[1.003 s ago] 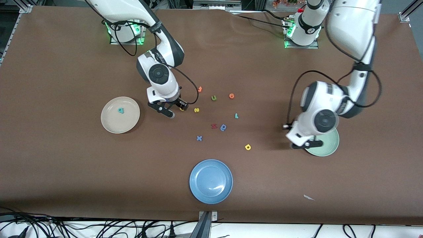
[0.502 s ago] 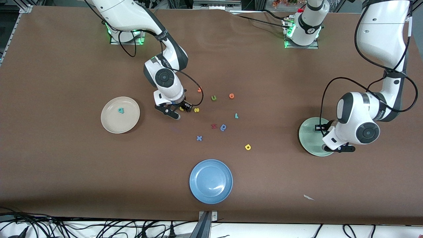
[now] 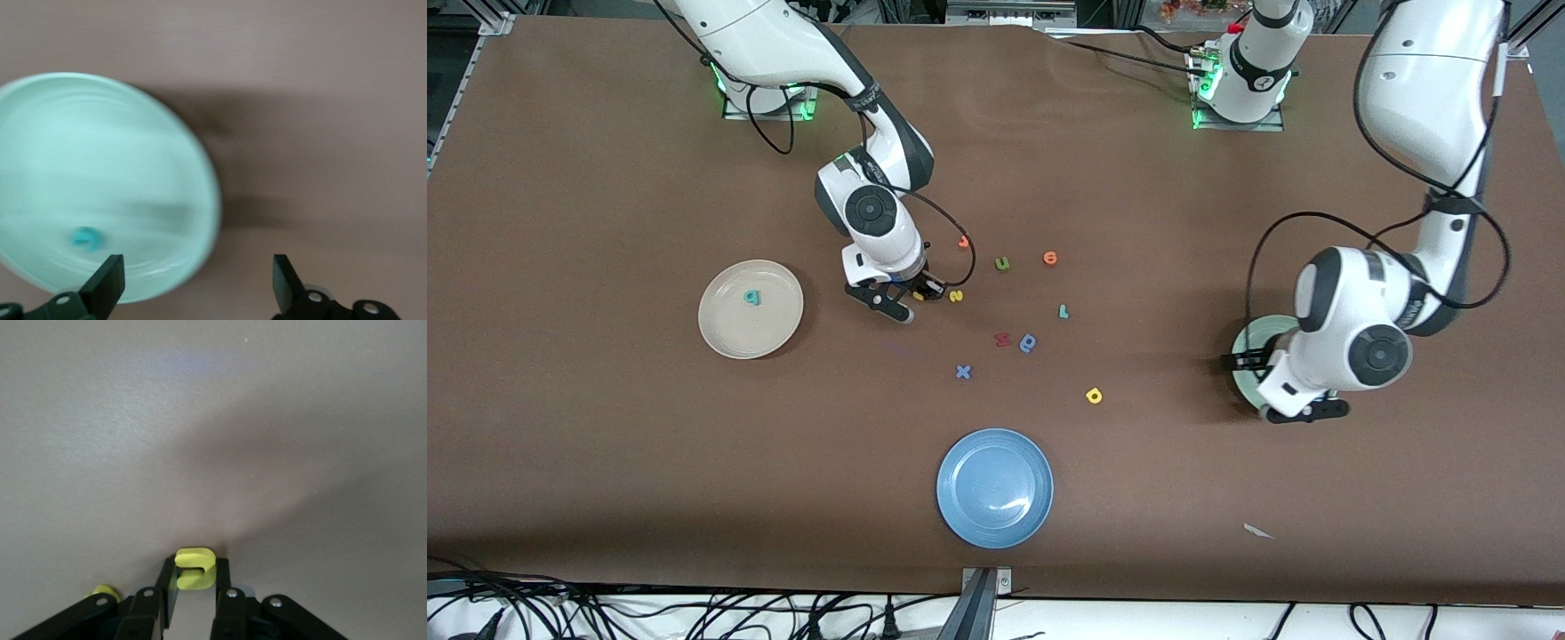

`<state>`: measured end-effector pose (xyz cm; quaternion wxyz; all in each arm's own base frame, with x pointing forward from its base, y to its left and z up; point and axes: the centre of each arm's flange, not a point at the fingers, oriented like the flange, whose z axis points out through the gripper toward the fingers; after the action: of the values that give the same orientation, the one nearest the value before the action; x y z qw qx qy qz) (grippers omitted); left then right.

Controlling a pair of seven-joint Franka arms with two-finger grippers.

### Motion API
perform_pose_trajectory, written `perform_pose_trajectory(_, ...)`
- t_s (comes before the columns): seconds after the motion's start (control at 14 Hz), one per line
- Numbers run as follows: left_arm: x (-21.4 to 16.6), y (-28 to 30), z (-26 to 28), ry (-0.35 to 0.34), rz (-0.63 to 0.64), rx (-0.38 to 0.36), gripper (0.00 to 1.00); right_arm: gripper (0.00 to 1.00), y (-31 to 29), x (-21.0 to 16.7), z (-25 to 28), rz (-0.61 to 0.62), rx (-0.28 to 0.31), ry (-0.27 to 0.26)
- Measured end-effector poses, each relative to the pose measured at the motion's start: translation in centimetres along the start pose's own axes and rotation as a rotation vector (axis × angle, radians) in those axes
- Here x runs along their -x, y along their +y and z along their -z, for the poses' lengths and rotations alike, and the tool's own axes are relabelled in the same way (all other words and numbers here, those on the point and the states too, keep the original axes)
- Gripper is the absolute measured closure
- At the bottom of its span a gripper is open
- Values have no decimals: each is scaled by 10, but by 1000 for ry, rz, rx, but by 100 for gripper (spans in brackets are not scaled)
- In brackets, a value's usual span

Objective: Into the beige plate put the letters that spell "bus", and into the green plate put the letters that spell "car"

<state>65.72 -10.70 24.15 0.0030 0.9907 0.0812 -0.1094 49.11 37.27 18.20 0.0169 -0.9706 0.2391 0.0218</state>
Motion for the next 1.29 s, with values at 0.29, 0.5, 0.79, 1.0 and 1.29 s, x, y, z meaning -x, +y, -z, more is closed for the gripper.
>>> perform_pose_trajectory(0.29,45,111,-22,49,76,27,1,74,14,-36,44,30,51,11)
perform_pose_trajectory(0.5,91,175,-51,98,116,56,1,74,70,-100,85,139,149,-8)
perform_pose_trajectory(0.79,133,222,-73,131,149,77,3,74,159,-157,80,284,220,-65)
perform_pose_trajectory(1.0,155,242,-82,125,143,68,6,74,201,-158,51,330,229,-114)
perform_pose_trajectory(1.29,172,253,-99,122,117,58,11,67,218,-142,19,363,238,-142)
